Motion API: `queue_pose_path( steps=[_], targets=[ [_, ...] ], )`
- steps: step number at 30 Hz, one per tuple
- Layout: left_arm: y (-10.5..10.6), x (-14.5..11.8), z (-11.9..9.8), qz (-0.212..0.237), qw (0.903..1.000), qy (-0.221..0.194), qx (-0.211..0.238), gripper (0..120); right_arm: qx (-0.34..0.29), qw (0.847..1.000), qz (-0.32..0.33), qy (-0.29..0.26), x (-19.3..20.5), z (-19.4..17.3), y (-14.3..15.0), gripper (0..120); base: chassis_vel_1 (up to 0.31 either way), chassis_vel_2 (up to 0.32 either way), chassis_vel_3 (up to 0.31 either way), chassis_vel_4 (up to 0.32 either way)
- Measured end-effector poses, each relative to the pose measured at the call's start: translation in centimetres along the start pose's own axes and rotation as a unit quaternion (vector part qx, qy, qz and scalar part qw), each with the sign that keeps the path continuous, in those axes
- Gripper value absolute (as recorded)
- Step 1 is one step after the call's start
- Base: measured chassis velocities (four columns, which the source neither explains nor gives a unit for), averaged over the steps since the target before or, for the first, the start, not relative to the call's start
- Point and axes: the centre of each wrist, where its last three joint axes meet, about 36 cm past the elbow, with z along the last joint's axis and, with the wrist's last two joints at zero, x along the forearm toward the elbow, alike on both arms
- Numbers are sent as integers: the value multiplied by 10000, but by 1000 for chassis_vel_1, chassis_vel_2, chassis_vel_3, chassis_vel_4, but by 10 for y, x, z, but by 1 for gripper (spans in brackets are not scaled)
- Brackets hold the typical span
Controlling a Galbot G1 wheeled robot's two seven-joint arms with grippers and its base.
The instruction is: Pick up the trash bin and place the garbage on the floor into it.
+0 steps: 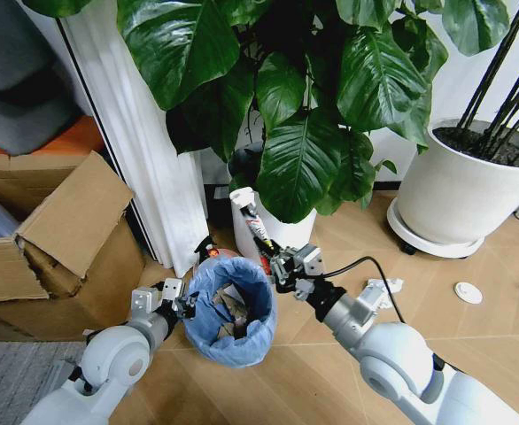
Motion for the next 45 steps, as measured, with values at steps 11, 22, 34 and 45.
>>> queue_pose_path(
  steps=[11, 22, 34, 45],
  targets=[
    [4, 1, -4, -47, 10000, -50, 12, 0, -61, 9997, -74, 224, -11, 20, 9, 46, 0, 0, 0, 0],
    [7, 3, -2, -134, 9999, -80, 27, 0, 26, 9981, 586, 170, -8, 11, -8, 89, 0, 0, 0, 0],
    [7, 13, 3, -184, 9997, -136, 93, 0, 247, 9790, 1901, 698, 43, 43, -71, 100, 0, 0, 0, 0],
    [7, 15, 3, -171, 9997, -134, 75, 0, 240, 9734, 2138, 790, 46, 57, -87, 100, -41, -40, 54, 47]
  ],
)
